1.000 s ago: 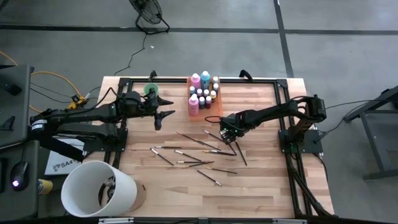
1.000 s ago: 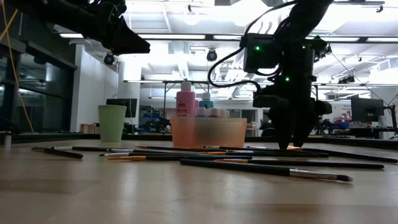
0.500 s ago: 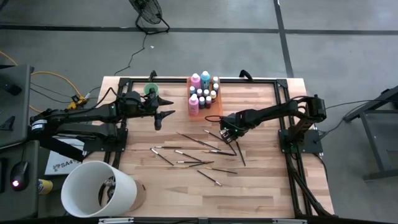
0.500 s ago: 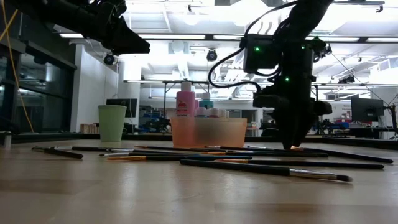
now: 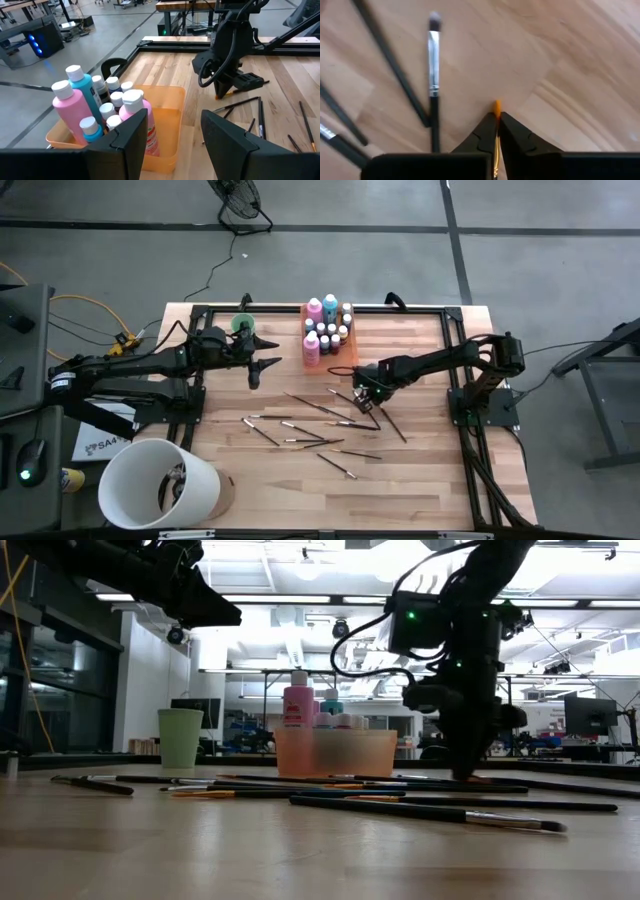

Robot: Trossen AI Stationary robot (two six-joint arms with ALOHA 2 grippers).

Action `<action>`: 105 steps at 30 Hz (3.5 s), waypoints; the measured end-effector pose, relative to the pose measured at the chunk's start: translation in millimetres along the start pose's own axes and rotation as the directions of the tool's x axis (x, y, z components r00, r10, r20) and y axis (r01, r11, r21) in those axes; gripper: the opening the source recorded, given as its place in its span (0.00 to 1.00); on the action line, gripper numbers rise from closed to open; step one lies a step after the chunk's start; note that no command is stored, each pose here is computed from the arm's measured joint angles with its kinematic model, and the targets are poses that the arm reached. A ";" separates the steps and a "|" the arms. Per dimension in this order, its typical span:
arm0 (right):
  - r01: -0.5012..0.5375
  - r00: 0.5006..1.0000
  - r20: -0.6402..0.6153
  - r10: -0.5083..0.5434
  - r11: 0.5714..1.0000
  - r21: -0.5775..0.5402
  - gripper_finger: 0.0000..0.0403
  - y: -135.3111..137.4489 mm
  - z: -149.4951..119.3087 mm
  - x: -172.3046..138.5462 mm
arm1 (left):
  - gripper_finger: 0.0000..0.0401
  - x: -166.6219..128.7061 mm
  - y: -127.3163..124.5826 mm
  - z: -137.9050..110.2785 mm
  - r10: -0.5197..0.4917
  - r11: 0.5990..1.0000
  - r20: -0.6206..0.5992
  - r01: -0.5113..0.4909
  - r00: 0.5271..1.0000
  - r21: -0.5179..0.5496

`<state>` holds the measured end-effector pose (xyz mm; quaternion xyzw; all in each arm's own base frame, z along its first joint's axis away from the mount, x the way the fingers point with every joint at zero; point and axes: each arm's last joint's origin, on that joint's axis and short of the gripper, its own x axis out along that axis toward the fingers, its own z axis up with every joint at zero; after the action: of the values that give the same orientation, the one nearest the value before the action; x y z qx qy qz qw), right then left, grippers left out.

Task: Pick & Place Paint Supplies
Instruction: Put the orange paintbrush into the cup

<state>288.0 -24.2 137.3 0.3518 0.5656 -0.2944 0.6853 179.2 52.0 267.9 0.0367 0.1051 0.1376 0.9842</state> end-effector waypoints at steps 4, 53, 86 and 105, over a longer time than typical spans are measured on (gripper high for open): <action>-0.057 0.998 0.006 0.057 0.997 -0.048 0.02 4.3 0.2 -3.8 | 0.45 0.0 0.0 0.0 0.000 1.000 0.000 0.000 1.000 -0.001; 0.150 -0.031 0.524 0.851 0.522 -0.839 0.01 13.2 77.8 -187.6 | 0.45 105.7 1.7 69.9 -0.137 0.982 0.240 0.164 0.961 -0.096; 0.023 0.300 0.747 0.593 0.779 -0.627 0.60 -14.5 61.8 -187.8 | 0.05 91.3 22.2 57.2 0.587 0.809 0.081 -0.580 0.806 -0.093; 0.028 0.336 0.768 0.545 0.810 -0.586 0.66 -22.8 53.1 -194.9 | 0.05 57.5 44.8 -40.9 0.948 0.292 -0.042 -0.914 0.316 -0.282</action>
<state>263.5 -79.6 331.3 0.0267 0.0783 -0.1611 0.9835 212.6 112.8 221.2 -0.0263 -0.0202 0.6932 0.7200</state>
